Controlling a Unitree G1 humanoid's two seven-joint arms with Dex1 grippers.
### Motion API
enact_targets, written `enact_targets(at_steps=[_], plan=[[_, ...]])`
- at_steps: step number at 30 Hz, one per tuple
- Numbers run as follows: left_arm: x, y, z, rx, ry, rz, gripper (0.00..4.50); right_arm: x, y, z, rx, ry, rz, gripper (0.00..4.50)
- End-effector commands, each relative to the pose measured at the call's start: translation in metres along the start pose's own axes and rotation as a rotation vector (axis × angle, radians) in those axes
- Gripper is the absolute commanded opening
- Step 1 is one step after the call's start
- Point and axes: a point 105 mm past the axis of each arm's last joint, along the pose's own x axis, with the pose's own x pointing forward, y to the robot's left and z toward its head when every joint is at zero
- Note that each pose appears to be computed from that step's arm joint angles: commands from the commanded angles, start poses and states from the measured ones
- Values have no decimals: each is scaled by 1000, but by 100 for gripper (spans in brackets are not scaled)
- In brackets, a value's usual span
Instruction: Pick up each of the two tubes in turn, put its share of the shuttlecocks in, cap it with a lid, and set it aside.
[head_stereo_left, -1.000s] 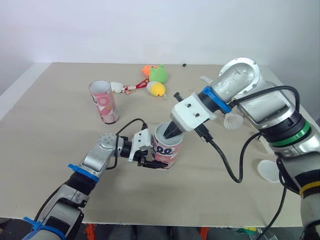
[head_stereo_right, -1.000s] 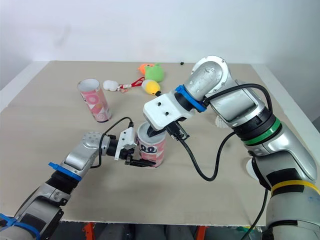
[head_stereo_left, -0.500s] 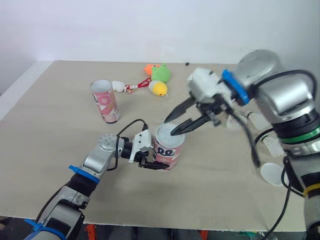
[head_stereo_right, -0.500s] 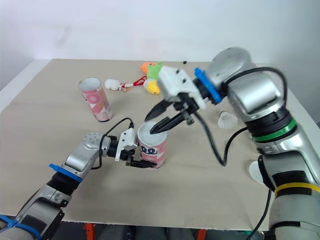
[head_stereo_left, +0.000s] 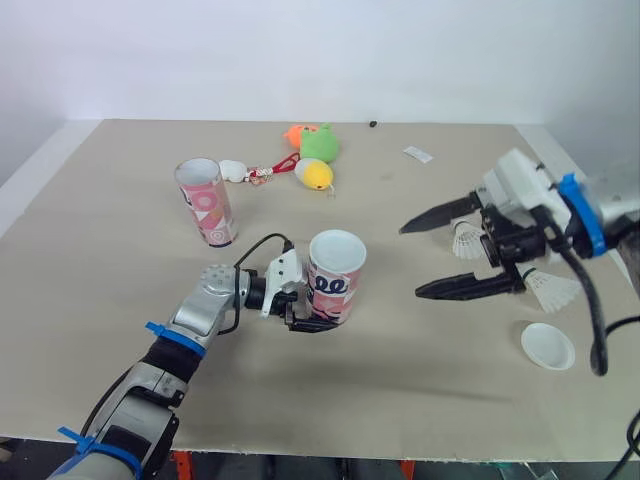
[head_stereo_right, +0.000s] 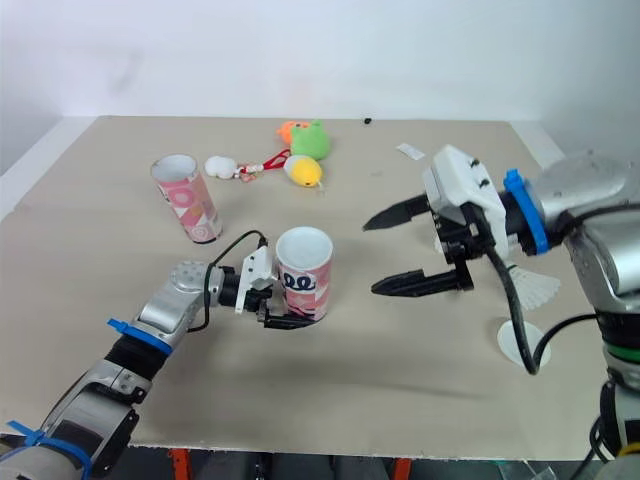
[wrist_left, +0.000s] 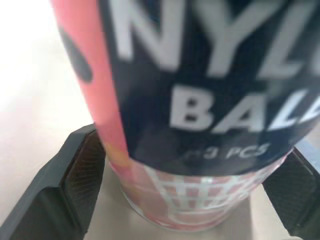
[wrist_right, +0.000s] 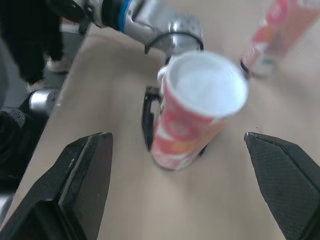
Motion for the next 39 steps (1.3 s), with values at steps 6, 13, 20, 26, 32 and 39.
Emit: enact_targets(at_steps=[6,13,20,26,32,39], plan=[[-37,-13,3,-10,33,-40,448,10,18,-30,62,54,-81,450],[-84,-15,-1,16,106,58,448,54,12,-59,123,15,-162,450],[-114,-26,53,56,-195,155,448,95,14,-72,149,-35,-200,450],[-123,-37,72,16,-284,203,448,118,4,-70,133,-76,-235,450],[-131,-44,75,3,-259,208,448,137,-5,-61,132,-143,-244,450],[-138,-46,73,-1,-215,228,448,153,-10,-47,152,-227,-222,450]])
